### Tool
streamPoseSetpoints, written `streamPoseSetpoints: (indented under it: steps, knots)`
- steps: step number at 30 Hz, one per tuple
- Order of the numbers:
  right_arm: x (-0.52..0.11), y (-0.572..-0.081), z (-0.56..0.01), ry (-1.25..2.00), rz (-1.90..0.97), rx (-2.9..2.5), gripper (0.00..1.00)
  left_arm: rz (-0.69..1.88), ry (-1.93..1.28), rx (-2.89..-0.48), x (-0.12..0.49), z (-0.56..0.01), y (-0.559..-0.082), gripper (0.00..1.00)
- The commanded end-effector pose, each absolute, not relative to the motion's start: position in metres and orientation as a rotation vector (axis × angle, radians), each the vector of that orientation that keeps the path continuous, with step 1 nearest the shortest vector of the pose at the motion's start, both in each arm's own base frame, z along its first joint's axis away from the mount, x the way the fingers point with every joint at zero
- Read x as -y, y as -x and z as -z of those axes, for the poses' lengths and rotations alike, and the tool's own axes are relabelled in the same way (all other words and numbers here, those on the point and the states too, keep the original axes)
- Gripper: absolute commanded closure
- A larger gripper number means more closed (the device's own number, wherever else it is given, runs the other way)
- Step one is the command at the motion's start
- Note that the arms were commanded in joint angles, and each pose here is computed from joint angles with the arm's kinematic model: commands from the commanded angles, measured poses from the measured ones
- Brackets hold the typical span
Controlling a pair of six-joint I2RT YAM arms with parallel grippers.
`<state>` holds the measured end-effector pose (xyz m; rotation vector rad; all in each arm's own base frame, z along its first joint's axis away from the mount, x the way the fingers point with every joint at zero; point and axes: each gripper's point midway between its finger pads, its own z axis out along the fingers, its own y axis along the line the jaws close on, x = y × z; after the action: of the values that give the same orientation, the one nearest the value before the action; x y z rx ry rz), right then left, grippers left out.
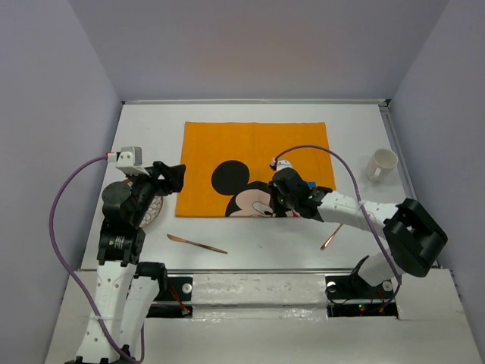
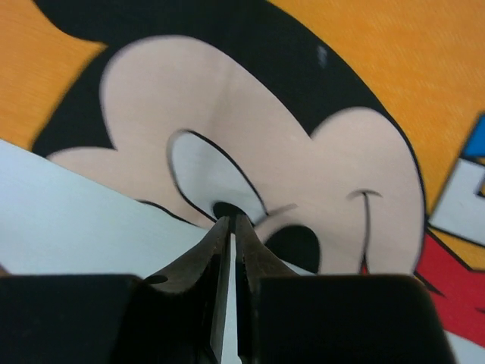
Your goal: Set the dinner table for one person
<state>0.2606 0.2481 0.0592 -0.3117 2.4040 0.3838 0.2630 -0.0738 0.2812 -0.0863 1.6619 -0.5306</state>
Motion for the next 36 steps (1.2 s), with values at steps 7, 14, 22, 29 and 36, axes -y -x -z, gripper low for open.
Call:
streamPoseSetpoints:
  steps: [7, 14, 22, 29, 36]
  knots:
    - [-0.415, -0.274, -0.150, 0.463, -0.949, -2.150, 0.91, 0.426, 0.166, -1.533, 0.051, -0.330, -0.262, 0.12]
    - [-0.520, -0.281, -0.179, 0.405, -1.243, -2.066, 0.56, 0.421, 0.223, -1.366, 0.042, -0.391, -0.251, 0.04]
    - [-0.599, -0.283, -0.143, 0.433, -1.360, -2.130, 0.26, 0.357, 0.264, -1.318, 0.029, -0.388, -0.251, 0.03]
    - [-0.645, -0.277, -0.126, 0.466, -1.424, -2.174, 0.26, 0.349, 0.246, -1.329, 0.032, -0.382, -0.251, 0.02]
    - [-0.655, -0.271, -0.080, 0.411, -1.433, -2.278, 0.36, 0.356, 0.234, -1.327, 0.035, -0.383, -0.248, 0.02]
